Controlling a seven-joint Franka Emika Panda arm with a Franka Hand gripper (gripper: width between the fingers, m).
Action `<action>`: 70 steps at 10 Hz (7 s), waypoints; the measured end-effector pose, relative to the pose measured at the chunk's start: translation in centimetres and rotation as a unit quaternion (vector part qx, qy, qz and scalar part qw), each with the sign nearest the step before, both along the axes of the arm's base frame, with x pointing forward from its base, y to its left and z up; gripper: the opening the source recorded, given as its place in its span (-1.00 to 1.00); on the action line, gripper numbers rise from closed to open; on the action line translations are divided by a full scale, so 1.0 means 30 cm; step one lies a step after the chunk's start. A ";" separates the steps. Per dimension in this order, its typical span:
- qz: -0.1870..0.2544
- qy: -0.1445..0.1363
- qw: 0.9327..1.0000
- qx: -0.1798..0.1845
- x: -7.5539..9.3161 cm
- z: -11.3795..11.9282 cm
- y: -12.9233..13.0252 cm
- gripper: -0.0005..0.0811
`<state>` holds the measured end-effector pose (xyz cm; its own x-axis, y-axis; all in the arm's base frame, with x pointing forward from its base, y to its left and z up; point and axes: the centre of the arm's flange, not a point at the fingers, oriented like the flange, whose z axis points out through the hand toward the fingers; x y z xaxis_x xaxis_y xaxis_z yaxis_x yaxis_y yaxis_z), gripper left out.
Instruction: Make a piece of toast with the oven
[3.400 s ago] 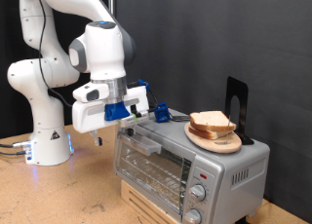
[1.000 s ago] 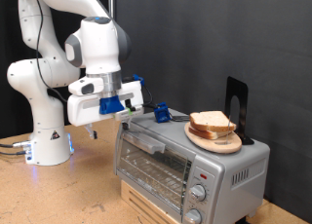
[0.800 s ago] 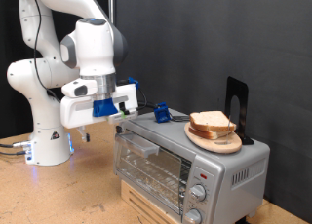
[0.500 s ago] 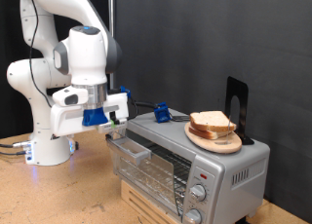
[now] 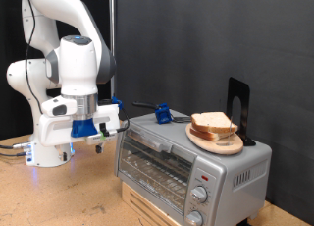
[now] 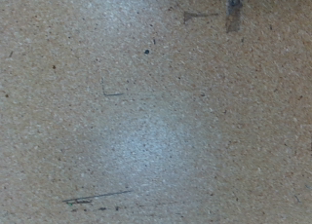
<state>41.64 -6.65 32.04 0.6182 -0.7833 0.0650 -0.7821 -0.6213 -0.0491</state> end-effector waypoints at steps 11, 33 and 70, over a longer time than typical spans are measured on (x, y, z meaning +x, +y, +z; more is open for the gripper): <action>0.044 -0.039 0.996 0.064 0.085 0.209 0.350 1.00; -0.047 0.005 0.998 -0.041 0.080 -0.091 -0.124 1.00; 0.161 -0.096 0.936 0.297 -0.029 0.007 -0.312 1.00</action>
<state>40.79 -16.02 32.25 0.8501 -0.4917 -0.1886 -0.5003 -0.6422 -0.5808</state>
